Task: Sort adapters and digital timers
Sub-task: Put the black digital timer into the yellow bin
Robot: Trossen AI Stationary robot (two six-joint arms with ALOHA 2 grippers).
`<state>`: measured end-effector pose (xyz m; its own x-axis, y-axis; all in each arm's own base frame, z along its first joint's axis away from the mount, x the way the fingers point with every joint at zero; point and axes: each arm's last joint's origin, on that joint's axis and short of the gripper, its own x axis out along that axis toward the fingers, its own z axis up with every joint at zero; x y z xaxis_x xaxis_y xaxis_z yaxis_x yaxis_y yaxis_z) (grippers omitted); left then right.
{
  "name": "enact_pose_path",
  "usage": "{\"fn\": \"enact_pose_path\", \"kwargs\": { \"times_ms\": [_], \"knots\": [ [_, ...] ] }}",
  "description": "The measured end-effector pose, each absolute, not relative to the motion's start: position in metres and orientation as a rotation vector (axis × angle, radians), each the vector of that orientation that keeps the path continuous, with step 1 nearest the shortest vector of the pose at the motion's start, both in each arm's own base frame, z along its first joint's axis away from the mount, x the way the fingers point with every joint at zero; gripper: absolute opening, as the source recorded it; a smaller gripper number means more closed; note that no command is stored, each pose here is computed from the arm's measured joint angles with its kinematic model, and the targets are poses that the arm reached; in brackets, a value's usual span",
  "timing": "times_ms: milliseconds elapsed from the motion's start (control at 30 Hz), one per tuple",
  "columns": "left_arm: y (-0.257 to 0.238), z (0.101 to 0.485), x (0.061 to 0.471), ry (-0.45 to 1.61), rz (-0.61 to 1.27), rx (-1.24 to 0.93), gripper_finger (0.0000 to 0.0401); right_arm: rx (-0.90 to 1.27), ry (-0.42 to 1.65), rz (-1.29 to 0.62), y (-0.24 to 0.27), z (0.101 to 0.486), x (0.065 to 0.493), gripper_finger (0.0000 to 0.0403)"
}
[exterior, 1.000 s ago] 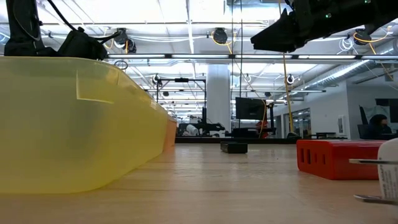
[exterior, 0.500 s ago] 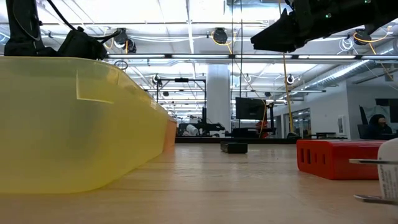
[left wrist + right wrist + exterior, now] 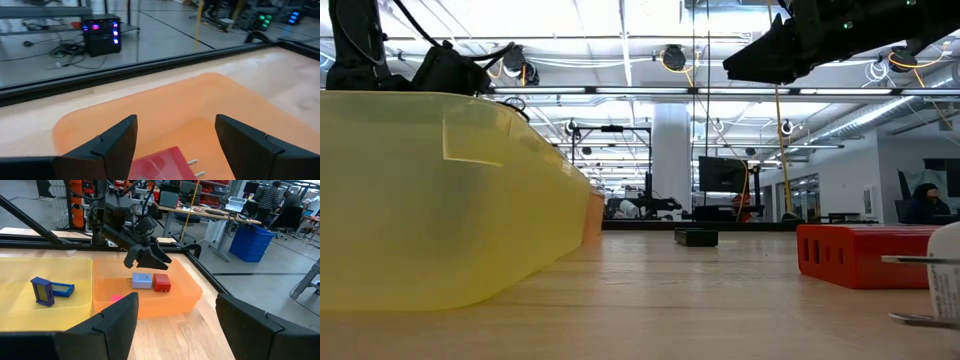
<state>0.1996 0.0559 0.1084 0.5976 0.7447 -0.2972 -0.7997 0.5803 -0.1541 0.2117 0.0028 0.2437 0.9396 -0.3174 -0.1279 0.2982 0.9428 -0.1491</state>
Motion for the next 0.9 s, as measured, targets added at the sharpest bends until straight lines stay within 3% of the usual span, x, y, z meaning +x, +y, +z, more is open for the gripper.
{"fn": "enact_pose_path", "kwargs": {
  "times_ms": [367,900],
  "knots": [
    [0.052,0.108,0.203,0.270,0.743,-0.251,0.0269,-0.128,0.151,-0.315,0.003,0.244,0.212,0.0254],
    [0.050,0.133,0.199,0.197,0.690,-0.198,0.0269,-0.129,0.174,-0.314,0.003,0.241,0.211,0.0254]
  ]
}}
